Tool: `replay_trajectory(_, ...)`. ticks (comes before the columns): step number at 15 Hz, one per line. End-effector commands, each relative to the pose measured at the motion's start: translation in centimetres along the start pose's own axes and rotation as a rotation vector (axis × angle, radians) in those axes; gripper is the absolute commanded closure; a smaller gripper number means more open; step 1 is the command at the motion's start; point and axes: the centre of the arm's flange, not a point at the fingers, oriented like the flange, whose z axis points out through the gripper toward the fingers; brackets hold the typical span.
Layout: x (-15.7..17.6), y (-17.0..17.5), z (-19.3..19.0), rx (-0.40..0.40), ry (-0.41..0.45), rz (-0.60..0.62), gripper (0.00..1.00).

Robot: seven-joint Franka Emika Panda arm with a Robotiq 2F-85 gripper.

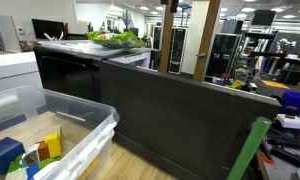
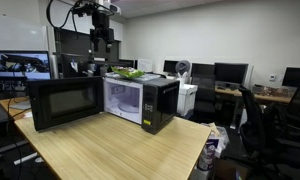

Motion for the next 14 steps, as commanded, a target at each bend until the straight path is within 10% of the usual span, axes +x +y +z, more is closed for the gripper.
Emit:
replay_trajectory(1, -6.0, -7.1, 1.5, -0.01, 0.146, -0.126, 0.0)
replay_trajectory(8, -13.0, -20.3, 6.3, 0.136, 0.27, -0.477, 0.0)
replay_trajectory(9, -13.5, -21.0, 6.9, 0.16, 0.271, -0.517, 0.25)
replay_trajectory(14, -15.7, -22.5, 11.3, 0.227, 0.247, -0.712, 0.55)
